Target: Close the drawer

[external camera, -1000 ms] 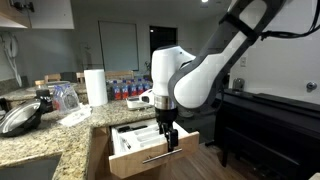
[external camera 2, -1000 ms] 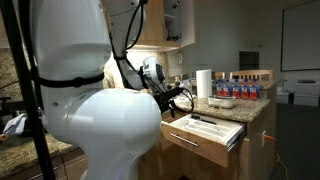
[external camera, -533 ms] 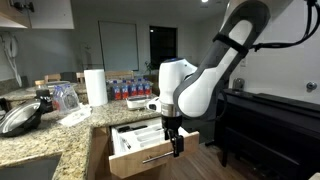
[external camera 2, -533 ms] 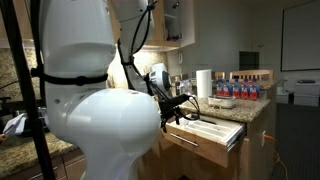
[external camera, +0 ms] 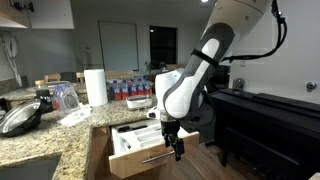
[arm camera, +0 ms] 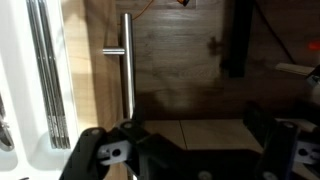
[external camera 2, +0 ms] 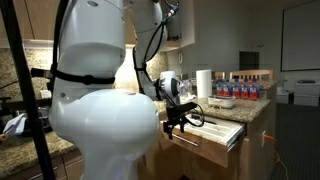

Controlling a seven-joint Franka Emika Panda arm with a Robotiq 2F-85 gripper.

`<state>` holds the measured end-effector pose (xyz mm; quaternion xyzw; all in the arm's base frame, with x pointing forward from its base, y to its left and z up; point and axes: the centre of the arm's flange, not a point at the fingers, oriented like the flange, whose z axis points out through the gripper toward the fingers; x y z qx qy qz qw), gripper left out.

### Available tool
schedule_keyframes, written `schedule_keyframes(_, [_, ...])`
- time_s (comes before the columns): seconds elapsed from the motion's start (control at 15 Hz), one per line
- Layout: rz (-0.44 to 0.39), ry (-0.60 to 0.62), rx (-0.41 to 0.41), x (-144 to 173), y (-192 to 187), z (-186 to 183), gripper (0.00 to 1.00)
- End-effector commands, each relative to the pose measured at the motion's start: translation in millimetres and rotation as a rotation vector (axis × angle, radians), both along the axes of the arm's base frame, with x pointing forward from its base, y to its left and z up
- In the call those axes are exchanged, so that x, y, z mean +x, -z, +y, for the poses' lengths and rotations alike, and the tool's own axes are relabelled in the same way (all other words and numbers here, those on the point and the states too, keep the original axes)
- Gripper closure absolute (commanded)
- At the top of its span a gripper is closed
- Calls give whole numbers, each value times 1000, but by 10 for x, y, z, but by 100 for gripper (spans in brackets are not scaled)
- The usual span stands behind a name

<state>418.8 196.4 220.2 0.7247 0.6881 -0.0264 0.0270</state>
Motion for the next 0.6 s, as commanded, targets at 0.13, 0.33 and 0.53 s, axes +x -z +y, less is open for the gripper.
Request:
schedule_keyframes(0.13, [113,-19,-21,434,261,-8,0])
schedule_keyframes(0.33, [149,-16,-39,539,387,29,0])
schedule_keyframes(0.53, [163,-12,-52,602,485,95,0])
